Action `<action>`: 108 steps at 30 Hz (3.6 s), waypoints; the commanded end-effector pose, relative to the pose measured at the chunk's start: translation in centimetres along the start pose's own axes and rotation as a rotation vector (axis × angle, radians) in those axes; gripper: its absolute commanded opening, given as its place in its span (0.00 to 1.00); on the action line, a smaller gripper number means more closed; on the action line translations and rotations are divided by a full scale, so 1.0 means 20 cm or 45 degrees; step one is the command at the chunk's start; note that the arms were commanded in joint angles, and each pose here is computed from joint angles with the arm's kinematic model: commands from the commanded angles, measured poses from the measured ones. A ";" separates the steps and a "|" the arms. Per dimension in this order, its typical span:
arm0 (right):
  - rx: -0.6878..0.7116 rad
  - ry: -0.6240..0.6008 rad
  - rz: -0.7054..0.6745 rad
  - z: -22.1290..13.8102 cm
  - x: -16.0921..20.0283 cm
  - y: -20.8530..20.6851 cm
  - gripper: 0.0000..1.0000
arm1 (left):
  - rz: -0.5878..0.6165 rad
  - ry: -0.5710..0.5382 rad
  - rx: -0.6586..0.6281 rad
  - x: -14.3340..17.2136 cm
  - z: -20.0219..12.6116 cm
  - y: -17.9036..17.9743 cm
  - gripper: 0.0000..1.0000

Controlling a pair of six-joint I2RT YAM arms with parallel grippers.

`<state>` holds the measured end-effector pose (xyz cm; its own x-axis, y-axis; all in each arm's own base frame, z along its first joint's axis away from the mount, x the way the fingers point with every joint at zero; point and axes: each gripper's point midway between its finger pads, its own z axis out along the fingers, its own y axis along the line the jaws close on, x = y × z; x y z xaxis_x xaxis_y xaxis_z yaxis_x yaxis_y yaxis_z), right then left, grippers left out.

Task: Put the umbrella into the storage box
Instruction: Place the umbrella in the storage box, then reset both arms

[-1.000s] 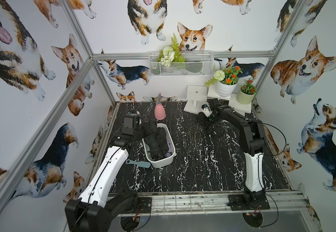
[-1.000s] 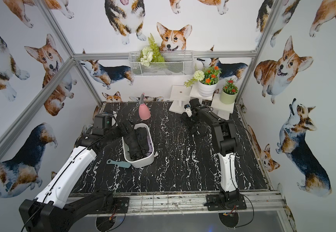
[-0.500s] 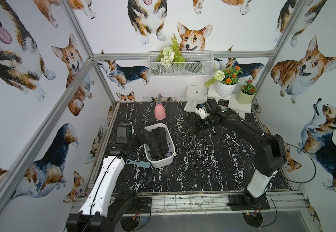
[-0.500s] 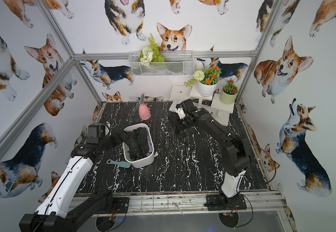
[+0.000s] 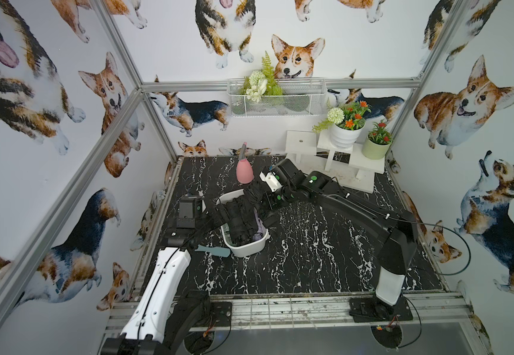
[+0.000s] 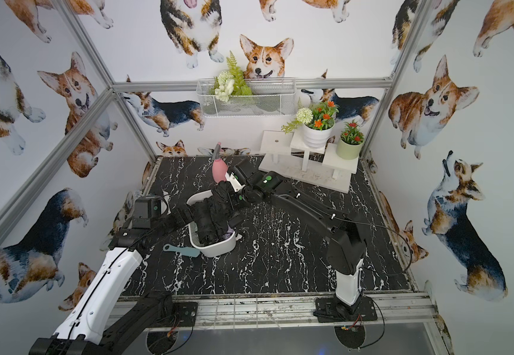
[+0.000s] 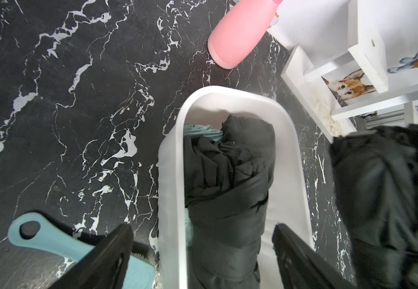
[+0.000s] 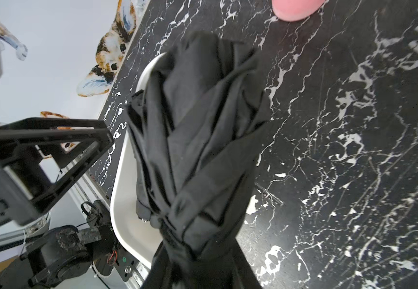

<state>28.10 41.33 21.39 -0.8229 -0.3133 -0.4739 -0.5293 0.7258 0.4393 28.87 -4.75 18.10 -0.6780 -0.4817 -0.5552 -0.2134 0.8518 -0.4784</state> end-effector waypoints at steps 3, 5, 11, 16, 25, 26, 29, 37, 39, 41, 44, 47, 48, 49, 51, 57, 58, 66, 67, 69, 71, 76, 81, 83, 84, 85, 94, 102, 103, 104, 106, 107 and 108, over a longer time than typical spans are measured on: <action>-0.092 -0.086 0.130 0.10 -0.07 0.09 0.34 | 0.007 -0.026 0.012 -0.02 0.00 -0.01 0.92; -0.108 -0.091 0.147 0.13 -0.07 0.10 0.37 | 0.005 -0.027 0.015 -0.02 0.01 -0.01 0.92; -0.143 -0.073 0.146 0.17 -0.07 0.16 0.47 | -0.004 -0.023 0.014 -0.02 0.02 -0.01 0.92; -0.109 -0.103 0.103 0.11 -0.05 0.16 0.94 | 0.001 -0.028 -0.005 -0.02 0.01 0.01 0.92; -0.054 -0.119 0.014 0.04 -0.07 0.09 0.90 | -0.003 -0.017 -0.013 -0.02 0.03 0.01 0.92; -0.051 -0.105 0.004 0.05 -0.07 0.09 0.86 | -0.004 -0.013 -0.017 -0.01 0.03 0.02 0.92; -0.046 -0.085 -0.020 0.06 -0.06 0.08 0.73 | 0.000 -0.016 -0.031 -0.01 0.03 0.03 0.92; -0.117 -0.032 -0.016 0.14 -0.02 0.12 0.42 | -0.028 -0.056 -0.055 -0.04 0.02 0.04 0.92; -0.129 -0.016 -0.015 0.18 -0.02 0.12 0.41 | -0.033 -0.060 -0.061 -0.04 0.02 0.05 0.91; -0.121 0.000 -0.015 0.24 -0.01 0.10 0.40 | -0.040 -0.066 -0.063 -0.04 0.03 0.05 0.91; -0.078 0.051 -0.004 0.36 0.02 0.04 0.39 | -0.042 -0.062 -0.064 -0.05 0.03 0.05 0.91; -0.059 0.106 0.030 0.44 0.05 -0.01 0.38 | -0.039 -0.059 -0.075 -0.06 0.03 0.05 0.91; -0.056 0.104 0.031 0.44 0.05 -0.01 0.37 | -0.038 -0.065 -0.079 -0.07 0.03 0.05 0.91; -0.054 0.095 0.025 0.42 0.05 -0.01 0.37 | -0.037 -0.070 -0.086 -0.07 0.04 0.05 0.91; -0.055 0.057 0.000 0.37 0.01 0.01 0.38 | -0.034 -0.079 -0.106 -0.08 0.04 0.07 0.91; -0.106 -0.084 -0.043 0.09 -0.12 0.04 0.41 | -0.021 -0.180 -0.165 -0.16 0.03 0.10 0.94; -0.121 -0.123 -0.043 0.03 -0.15 0.03 0.42 | -0.015 -0.223 -0.182 -0.19 0.03 0.11 0.95; -0.004 -0.375 0.110 -0.35 -0.19 -0.54 0.75 | -0.056 -0.453 -0.419 -0.37 0.06 0.34 0.98; 0.011 -0.379 0.146 -0.37 -0.17 -0.64 0.77 | -0.061 -0.474 -0.461 -0.39 0.08 0.38 0.98; 0.063 -0.386 0.195 -0.38 -0.12 -0.83 0.82 | -0.067 -0.526 -0.547 -0.41 0.09 0.45 0.99; 0.152 -0.412 0.200 -0.41 -0.06 -1.01 0.88 | -0.039 -0.572 -0.607 -0.42 0.12 0.51 0.99; 0.347 -0.535 0.280 -0.50 0.07 -1.39 0.99 | 0.078 -0.638 -0.710 -0.43 0.21 0.64 0.99; 0.496 -0.594 0.349 -0.58 0.18 -1.61 0.99 | 0.185 -0.648 -0.722 -0.42 0.34 0.75 1.00; 0.560 -0.617 0.344 -0.61 0.22 -1.67 0.99 | 0.208 -0.653 -0.720 -0.42 0.38 0.77 1.00; 0.585 -0.632 0.343 -0.63 0.23 -1.70 0.99 | 0.202 -0.643 -0.699 -0.44 0.39 0.76 1.00; 0.617 -0.644 0.351 -0.65 0.25 -1.73 0.99 | 0.211 -0.649 -0.661 -0.45 0.41 0.75 1.00; 0.897 -0.842 0.325 -0.82 0.36 -1.95 0.99 | 0.279 -0.636 -0.535 -0.45 0.50 0.67 0.99; 0.942 -0.925 0.271 -0.88 0.39 -1.93 0.99 | 0.460 -0.710 -0.499 -0.38 0.53 0.54 0.99; 0.954 -0.913 0.263 -0.88 0.41 -1.93 0.99 | 0.458 -0.701 -0.500 -0.38 0.54 0.54 1.00; 0.981 -0.891 0.279 -0.88 0.45 -1.94 0.99 | 0.460 -0.703 -0.498 -0.38 0.54 0.53 1.00; 1.035 -0.897 0.305 -0.89 0.51 -1.96 0.99 | 0.462 -0.698 -0.485 -0.38 0.54 0.53 1.00; 1.049 -0.929 0.284 -0.89 0.53 -1.96 0.99 | 0.471 -0.691 -0.451 -0.37 0.55 0.52 1.00; 1.053 -0.959 0.253 -0.88 0.54 -1.96 0.99 | 0.478 -0.697 -0.421 -0.36 0.56 0.52 0.99</action>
<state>36.31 -0.46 11.94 -0.4789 0.1280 -0.8685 0.0999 0.9908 0.0909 38.85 5.74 8.81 -0.3639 -0.1250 -0.9230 -0.3476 0.9376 0.0101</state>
